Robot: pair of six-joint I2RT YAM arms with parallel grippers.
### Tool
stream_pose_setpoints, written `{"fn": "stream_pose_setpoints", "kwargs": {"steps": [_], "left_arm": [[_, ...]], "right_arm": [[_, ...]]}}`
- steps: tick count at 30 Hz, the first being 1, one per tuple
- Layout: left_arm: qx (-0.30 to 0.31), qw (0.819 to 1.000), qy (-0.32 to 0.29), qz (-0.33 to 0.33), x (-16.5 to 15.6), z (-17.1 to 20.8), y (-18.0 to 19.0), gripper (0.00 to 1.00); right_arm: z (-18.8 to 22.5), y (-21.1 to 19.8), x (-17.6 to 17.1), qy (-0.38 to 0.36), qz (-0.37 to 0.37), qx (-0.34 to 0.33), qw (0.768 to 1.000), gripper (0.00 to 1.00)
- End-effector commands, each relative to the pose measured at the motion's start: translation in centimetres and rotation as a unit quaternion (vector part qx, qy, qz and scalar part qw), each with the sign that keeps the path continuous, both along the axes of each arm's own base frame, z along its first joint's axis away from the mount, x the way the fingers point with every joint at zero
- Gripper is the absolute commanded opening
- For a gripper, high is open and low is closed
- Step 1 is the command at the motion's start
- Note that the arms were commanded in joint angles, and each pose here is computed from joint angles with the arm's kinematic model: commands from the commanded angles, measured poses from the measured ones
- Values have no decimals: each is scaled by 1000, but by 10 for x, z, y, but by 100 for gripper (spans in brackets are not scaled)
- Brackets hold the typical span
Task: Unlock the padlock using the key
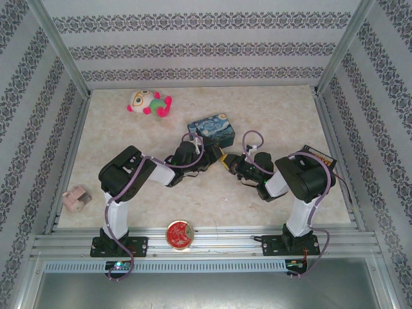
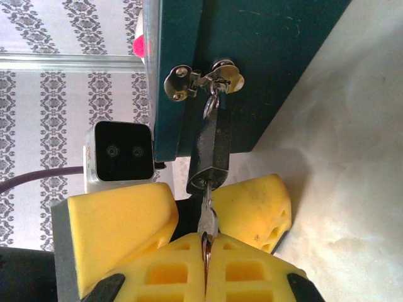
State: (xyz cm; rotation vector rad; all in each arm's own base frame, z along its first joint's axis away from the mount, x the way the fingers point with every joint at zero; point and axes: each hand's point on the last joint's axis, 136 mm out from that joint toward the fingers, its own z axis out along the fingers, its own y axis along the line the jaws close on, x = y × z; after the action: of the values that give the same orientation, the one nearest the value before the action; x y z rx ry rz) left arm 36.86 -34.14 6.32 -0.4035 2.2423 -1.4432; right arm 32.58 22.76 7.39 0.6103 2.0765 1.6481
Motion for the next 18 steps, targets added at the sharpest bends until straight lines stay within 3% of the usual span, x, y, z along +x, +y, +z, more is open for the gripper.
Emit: {"fn": "stream_pose_setpoints", "kwargs": {"steps": [1,6,14,18], "left_arm": [[25,999,26,16,-6,-18,11,75],[37,999,15,33,5,-10,18,76],[64,996,10,62,23,-13,24,59],[66,995,-8,72,33,-5,24,58]], "right_arm": [[10,3,5,-49,5,-6,999,0],[10,6,3,-65,13,-17,998,0],[6,6,1,-73,16,-30,997,0],[4,6,0,-78,19,-36,996,0]]}}
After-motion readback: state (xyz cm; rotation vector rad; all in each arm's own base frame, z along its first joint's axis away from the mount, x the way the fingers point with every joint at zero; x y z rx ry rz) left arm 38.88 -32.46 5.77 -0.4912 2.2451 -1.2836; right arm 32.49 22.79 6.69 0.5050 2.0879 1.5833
